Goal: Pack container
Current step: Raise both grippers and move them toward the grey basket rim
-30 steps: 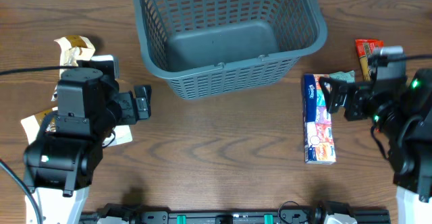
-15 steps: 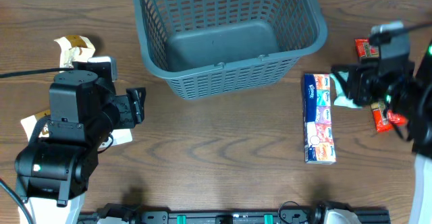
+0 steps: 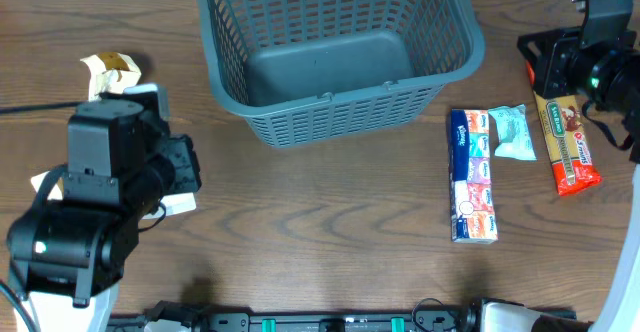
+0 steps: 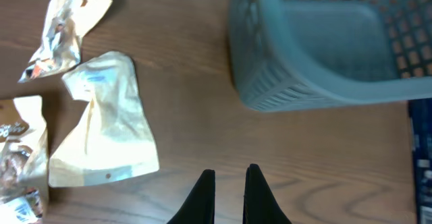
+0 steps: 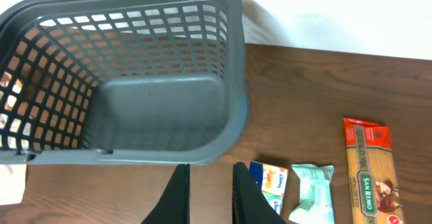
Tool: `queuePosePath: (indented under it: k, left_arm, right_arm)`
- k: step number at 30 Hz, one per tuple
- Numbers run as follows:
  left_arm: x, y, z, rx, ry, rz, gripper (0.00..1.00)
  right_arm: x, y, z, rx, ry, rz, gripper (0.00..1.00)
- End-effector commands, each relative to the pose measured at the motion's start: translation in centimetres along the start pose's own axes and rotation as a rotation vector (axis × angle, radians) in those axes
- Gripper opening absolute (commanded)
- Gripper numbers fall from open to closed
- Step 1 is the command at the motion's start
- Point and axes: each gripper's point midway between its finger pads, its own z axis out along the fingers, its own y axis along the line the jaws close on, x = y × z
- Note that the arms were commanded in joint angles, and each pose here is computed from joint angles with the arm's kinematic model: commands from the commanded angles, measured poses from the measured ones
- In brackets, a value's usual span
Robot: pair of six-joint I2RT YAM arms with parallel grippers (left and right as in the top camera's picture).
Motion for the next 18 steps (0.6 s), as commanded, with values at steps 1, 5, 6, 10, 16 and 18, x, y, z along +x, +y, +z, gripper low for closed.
queuePosePath:
  k: [1,5,6,10,16,18]
  left_arm:
    - [-1.1,-1.4,0.4,0.01,0.023,0.019,0.06]
    - [-1.6,-2.5,1.3,-0.022,0.099,0.066,0.06]
    - [-1.6,-2.8,1.4,-0.026,0.126,0.07,0.06]
    - [-1.5,-3.1,0.9,-0.055,0.202,0.055,0.06]
    - [-1.2,-3.6,-1.2,-0.053,0.234,0.039,0.06]
    - [-1.0,-3.9,-1.9,-0.049,0.238,0.026,0.06]
  right_arm:
    - [-0.7,0.0,0.9,-0.032,0.004,0.031,0.04]
    - [-1.2,0.0,1.9,-0.058,0.012,0.042,0.03]
    - [-1.4,0.1,2.4,-0.076,0.016,0.044,0.03]
    - [-1.8,0.6,3.4,-0.129,0.035,0.066,0.03]
    - [-0.6,2.4,5.5,-0.215,0.141,0.088,0.03]
    - [0.4,3.2,6.5,-0.232,0.197,0.081,0.02]
